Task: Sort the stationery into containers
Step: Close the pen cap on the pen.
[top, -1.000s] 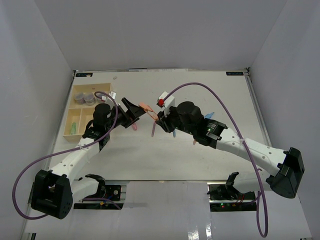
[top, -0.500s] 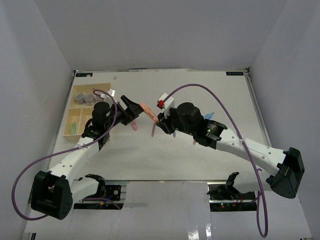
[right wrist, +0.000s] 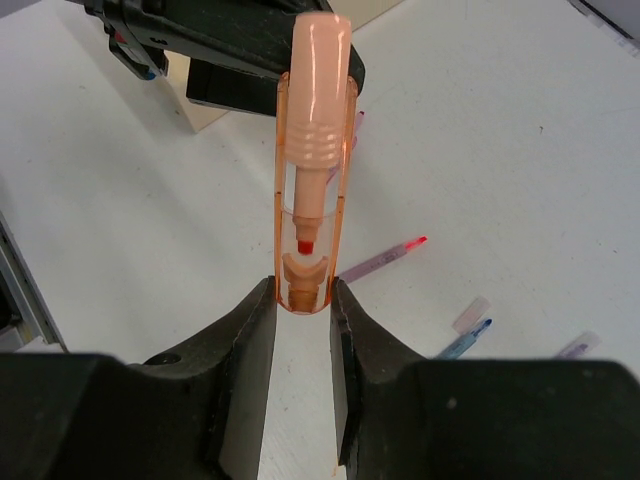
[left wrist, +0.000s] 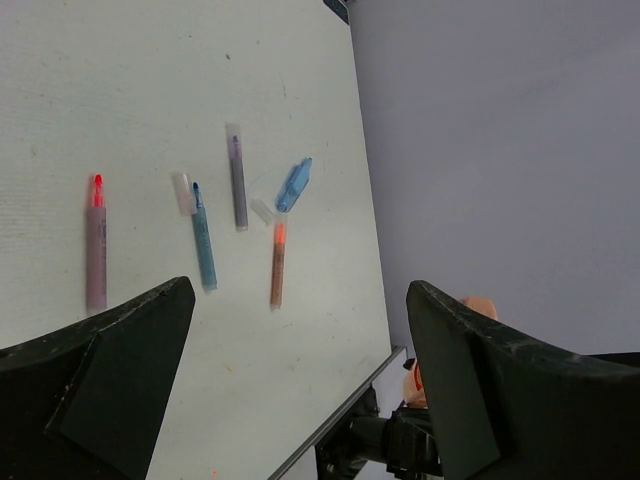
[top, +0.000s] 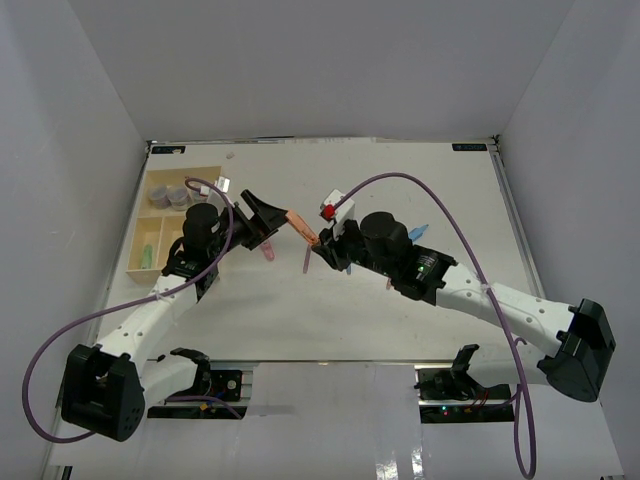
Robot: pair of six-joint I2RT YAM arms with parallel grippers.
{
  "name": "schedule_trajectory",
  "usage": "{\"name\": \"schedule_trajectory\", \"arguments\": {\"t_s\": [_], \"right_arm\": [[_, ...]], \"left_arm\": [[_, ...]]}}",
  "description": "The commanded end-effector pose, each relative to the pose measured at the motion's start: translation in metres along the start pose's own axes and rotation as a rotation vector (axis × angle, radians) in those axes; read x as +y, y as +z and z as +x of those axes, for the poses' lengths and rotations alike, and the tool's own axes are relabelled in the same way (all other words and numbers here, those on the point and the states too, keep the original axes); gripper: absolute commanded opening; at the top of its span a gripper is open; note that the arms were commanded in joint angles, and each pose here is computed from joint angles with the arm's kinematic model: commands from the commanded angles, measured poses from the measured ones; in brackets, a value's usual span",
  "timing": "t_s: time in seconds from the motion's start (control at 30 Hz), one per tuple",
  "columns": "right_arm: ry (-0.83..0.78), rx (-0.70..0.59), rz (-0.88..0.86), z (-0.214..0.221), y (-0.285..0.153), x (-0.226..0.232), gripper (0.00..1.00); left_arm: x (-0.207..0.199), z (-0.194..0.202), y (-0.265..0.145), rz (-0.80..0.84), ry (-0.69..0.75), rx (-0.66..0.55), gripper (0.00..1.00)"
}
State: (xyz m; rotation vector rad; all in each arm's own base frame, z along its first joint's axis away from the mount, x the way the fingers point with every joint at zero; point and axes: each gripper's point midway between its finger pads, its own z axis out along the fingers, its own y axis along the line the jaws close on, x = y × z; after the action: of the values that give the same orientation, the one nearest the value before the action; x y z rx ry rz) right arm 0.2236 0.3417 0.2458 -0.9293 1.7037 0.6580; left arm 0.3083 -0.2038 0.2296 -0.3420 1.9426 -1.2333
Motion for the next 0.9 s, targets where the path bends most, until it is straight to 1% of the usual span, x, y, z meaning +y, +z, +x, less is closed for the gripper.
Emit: {"name": "schedule_trajectory", "arguments": {"t_s": [0.0, 0.13, 0.17, 0.2, 0.3, 0.33, 0.43, 0.47, 0.57, 0.6, 0.67, 0.7, 0.73, 0.77, 0.8, 0.83, 0.87], "right_arm": [[-0.010, -0.161, 0.006, -0.037, -0.006, 0.000, 0.12], [-0.038, -0.227, 0.023, -0.044, -0.010, -0.004, 0.12], [-0.043, -0.271, 0.028, -0.053, -0.014, -0.005, 0.12], [-0.049, -0.274, 0.037, -0.049, -0.014, -0.007, 0.12], [-0.079, -0.318, 0.056, -0.056, -0.021, -0.011, 0.11], [-0.096, -0.318, 0.059, -0.054, -0.021, -0.011, 0.11], [-0.117, -0.323, 0.053, -0.052, -0.024, -0.011, 0.11], [-0.130, -0.323, 0.048, -0.050, -0.025, -0.009, 0.09], [-0.154, -0.322, 0.039, -0.045, -0.029, -0.008, 0.08], [-0.174, -0.325, 0.028, -0.044, -0.029, -0.007, 0.08], [-0.201, -0.324, 0.020, -0.041, -0.032, -0.006, 0.08], [-0.226, -0.325, 0.019, -0.040, -0.032, -0.006, 0.08], [-0.239, -0.331, 0.011, -0.040, -0.033, -0.004, 0.08], [-0.254, -0.336, 0.010, -0.041, -0.034, -0.004, 0.08], [-0.280, -0.337, 0.010, -0.041, -0.035, -0.004, 0.08], [-0.294, -0.340, 0.011, -0.042, -0.035, -0.005, 0.08], [-0.305, -0.348, 0.011, -0.043, -0.036, -0.004, 0.08]], "left_arm": [[-0.023, -0.007, -0.007, 0.056, 0.037, -0.012, 0.98], [-0.023, -0.006, -0.011, 0.044, 0.066, -0.003, 0.98], [-0.026, -0.009, -0.012, 0.040, 0.080, -0.011, 0.98], [-0.021, -0.007, -0.013, 0.015, 0.081, -0.001, 0.98], [-0.017, -0.009, -0.018, -0.035, 0.135, 0.005, 0.98], [-0.016, -0.011, -0.020, -0.046, 0.177, 0.005, 0.98], [-0.022, -0.023, -0.029, -0.092, 0.243, -0.011, 0.98], [-0.028, -0.029, -0.033, -0.105, 0.298, -0.007, 0.98], [-0.042, -0.039, -0.038, -0.106, 0.397, 0.009, 0.98], [-0.056, -0.048, -0.044, -0.105, 0.453, 0.016, 0.98], [-0.063, -0.052, -0.043, -0.114, 0.492, 0.054, 0.97], [-0.062, -0.050, -0.046, -0.134, 0.515, 0.091, 0.95], [-0.078, -0.057, -0.045, -0.102, 0.536, 0.100, 0.95], [-0.083, -0.057, -0.045, -0.091, 0.543, 0.118, 0.94], [-0.084, -0.052, -0.046, -0.088, 0.544, 0.159, 0.92], [-0.102, -0.051, -0.049, -0.026, 0.549, 0.185, 0.91], [-0.099, -0.043, -0.045, -0.020, 0.522, 0.245, 0.90]]}}
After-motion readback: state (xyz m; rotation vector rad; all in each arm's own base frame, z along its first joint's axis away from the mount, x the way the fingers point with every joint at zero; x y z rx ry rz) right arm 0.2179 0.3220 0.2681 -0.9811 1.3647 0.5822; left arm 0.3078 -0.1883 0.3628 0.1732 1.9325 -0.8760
